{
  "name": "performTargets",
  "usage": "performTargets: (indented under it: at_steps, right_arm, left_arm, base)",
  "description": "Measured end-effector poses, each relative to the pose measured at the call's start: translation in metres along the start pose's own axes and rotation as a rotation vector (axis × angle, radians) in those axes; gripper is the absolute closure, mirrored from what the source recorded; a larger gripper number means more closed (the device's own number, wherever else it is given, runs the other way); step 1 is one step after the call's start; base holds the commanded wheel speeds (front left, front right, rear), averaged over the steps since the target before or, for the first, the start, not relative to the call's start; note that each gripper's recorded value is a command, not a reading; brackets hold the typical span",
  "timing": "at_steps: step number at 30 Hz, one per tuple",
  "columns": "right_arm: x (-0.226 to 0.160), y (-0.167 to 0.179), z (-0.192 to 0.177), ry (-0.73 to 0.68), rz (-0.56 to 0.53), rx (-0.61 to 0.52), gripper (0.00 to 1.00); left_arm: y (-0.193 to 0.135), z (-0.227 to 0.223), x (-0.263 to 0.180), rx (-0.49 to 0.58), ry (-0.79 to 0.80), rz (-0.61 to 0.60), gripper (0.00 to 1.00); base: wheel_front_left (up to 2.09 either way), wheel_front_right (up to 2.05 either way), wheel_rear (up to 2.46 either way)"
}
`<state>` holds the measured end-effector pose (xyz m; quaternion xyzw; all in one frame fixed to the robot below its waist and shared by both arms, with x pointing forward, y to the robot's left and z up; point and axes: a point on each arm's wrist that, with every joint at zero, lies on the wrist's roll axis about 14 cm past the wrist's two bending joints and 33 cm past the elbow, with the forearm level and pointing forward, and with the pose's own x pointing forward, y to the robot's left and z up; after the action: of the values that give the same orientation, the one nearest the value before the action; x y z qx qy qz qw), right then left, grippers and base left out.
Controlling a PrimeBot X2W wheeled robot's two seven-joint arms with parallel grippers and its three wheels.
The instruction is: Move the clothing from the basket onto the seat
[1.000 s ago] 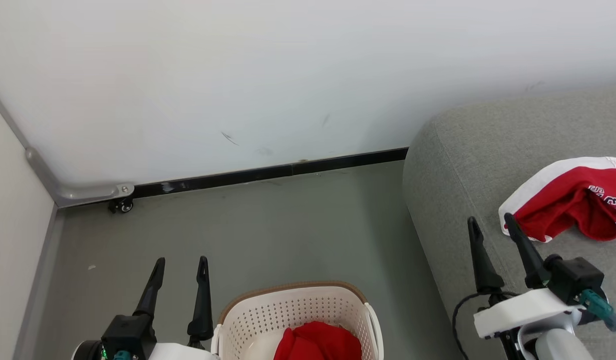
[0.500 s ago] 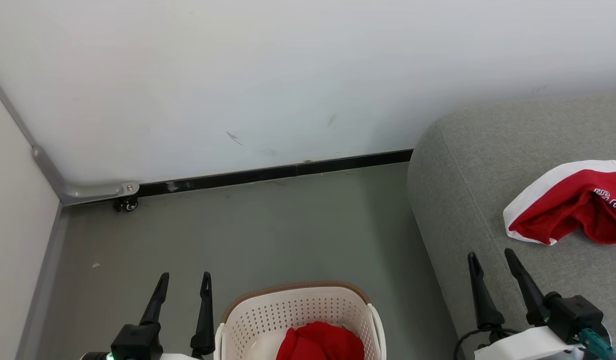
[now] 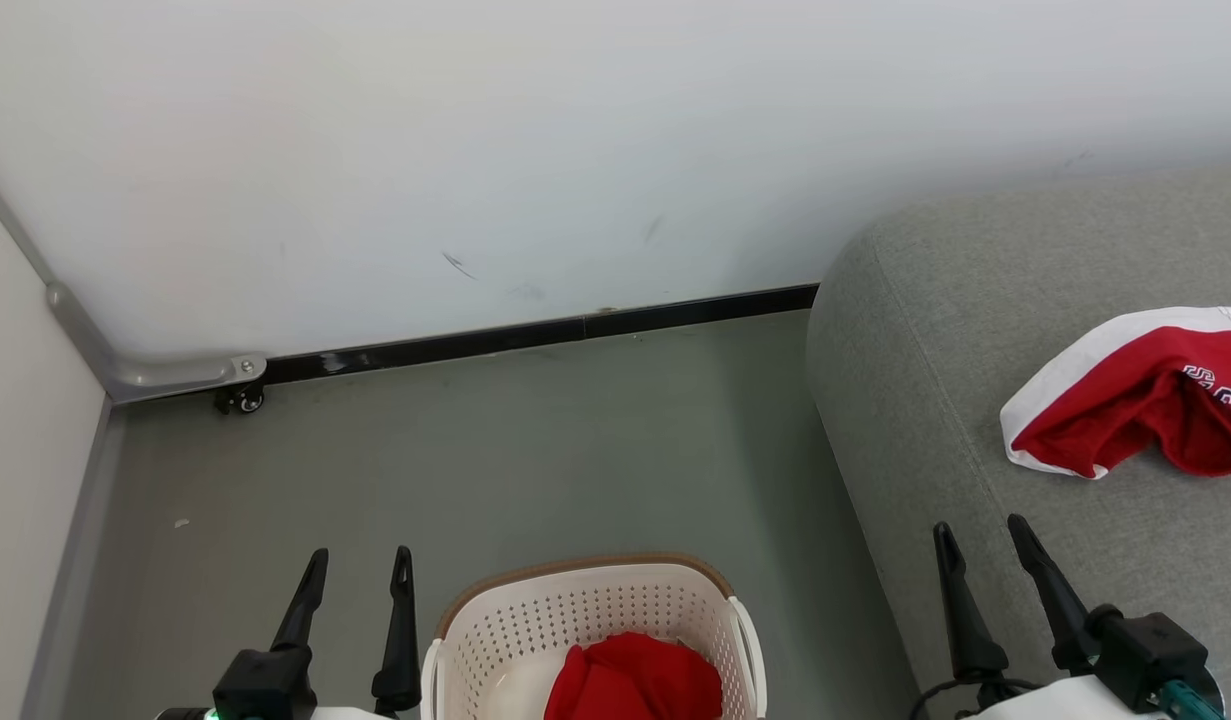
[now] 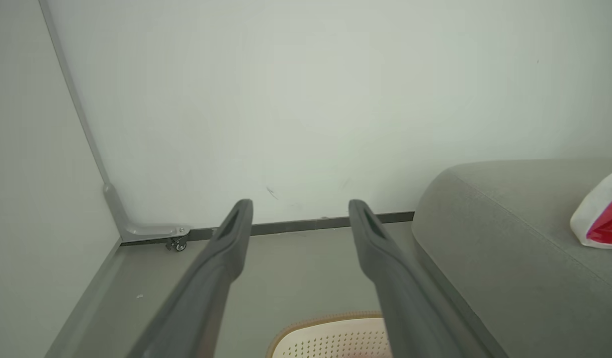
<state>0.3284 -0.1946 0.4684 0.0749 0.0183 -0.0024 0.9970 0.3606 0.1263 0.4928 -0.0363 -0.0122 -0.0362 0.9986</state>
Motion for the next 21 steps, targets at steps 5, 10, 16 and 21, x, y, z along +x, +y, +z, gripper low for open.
performTargets:
  at_steps: [5,10,16,21]
  right_arm:
    - [-0.002,0.001,-0.002,0.010,0.000,0.002,0.00]
    - [0.001,0.002,0.001,0.002,0.003,0.002,0.00]
    - [0.002,0.000,0.003,0.000,-0.005,0.003,0.00]
    - [0.003,-0.006,0.007,-0.012,-0.025,0.000,0.00]
  left_arm:
    - [0.002,-0.003,0.001,-0.001,0.008,0.008,0.00]
    - [0.004,-0.005,0.002,-0.003,0.016,0.014,0.00]
    - [0.005,-0.009,0.003,-0.003,0.027,0.015,0.00]
    - [0.002,-0.013,0.005,-0.003,0.038,0.007,0.00]
  base:
    - [0.00,0.00,0.00]
    - [0.00,0.00,0.00]
    - [0.00,0.00,0.00]
    - [0.00,0.00,0.00]
